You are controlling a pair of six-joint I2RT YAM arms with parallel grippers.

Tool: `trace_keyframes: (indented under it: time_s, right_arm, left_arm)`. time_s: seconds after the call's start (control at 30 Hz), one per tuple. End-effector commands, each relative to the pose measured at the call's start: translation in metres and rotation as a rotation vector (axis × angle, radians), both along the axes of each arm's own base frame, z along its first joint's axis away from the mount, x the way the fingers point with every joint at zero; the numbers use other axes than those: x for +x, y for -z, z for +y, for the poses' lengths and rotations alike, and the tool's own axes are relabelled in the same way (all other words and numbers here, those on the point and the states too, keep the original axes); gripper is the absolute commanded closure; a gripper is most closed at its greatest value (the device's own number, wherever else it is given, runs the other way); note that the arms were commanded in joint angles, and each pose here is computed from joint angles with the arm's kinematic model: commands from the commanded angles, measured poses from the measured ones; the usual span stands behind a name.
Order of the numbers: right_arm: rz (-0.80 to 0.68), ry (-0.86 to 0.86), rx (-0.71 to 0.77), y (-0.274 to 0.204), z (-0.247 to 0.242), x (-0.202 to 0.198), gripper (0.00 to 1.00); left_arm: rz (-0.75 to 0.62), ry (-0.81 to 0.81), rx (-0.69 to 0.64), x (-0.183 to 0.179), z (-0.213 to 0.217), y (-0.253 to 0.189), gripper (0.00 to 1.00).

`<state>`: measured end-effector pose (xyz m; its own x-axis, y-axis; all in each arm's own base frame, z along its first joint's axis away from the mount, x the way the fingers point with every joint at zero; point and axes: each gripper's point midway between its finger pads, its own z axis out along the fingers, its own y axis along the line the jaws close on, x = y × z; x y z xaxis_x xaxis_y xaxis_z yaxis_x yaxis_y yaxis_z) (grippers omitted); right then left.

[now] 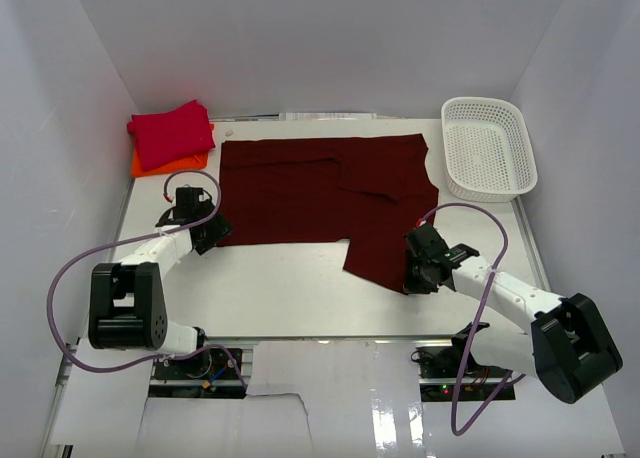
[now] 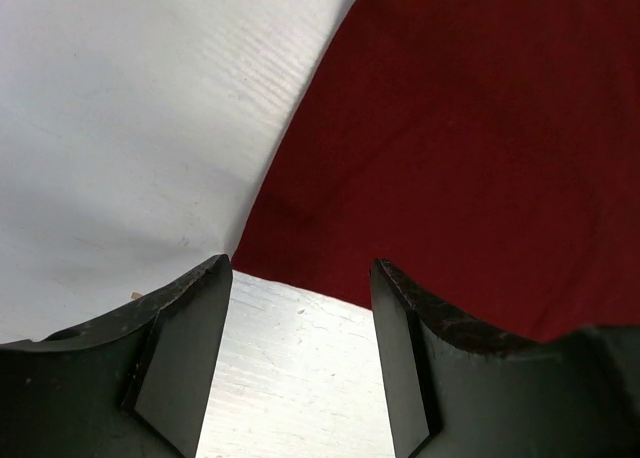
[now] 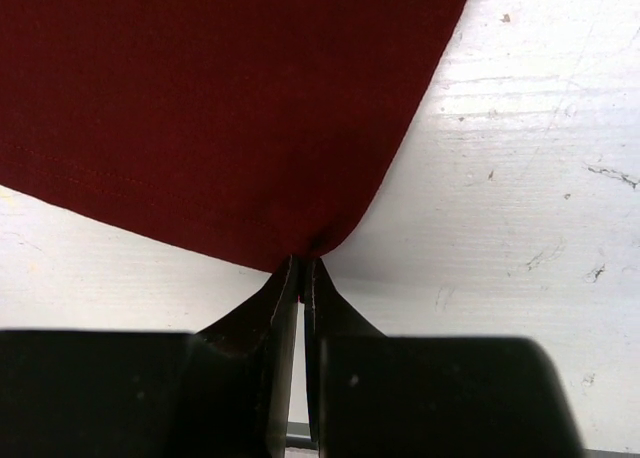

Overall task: Fold and stack the t-shirts
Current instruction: Grap the side of the flattened tshirt closest away from the robot with both arms

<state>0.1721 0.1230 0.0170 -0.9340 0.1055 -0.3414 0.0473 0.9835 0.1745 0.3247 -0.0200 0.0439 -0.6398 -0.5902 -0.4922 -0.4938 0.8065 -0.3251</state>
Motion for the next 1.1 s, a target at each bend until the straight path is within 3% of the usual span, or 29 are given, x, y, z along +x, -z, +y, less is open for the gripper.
trace_keyframes:
  time_s: [0.0, 0.47, 0.63, 0.67, 0.77, 0.9, 1.07]
  right_arm:
    - [-0.025, 0.002, -0.020, -0.010, -0.003, 0.005, 0.92]
    - [-0.045, -0.001, -0.005, -0.017, -0.002, 0.006, 0.92]
    - [-0.051, -0.001, -0.013, -0.020, -0.003, 0.007, 0.92]
    - [-0.051, -0.002, -0.014, -0.020, -0.003, 0.007, 0.92]
    - [-0.049, -0.003, -0.013, -0.019, -0.003, 0.006, 0.92]
    - [-0.053, -0.003, -0.017, -0.020, -0.004, 0.007, 0.92]
    - [-0.052, -0.006, -0.022, -0.021, -0.004, 0.007, 0.92]
  left_arm:
    - [-0.022, -0.030, -0.014, 0.005, 0.001, -0.002, 0.32]
    - [0.059, -0.028, -0.044, 0.004, -0.004, 0.026, 0.36]
    - [0.070, -0.027, -0.043, 0.002, -0.004, 0.030, 0.49]
    - [0.073, -0.029, -0.040, 0.002, -0.003, 0.030, 0.56]
    - [0.076, -0.028, -0.036, 0.001, -0.003, 0.029, 0.58]
    - [0.082, -0.028, -0.036, -0.002, -0.003, 0.028, 0.69]
    - [0.095, -0.025, -0.043, -0.008, -0.004, 0.026, 0.68]
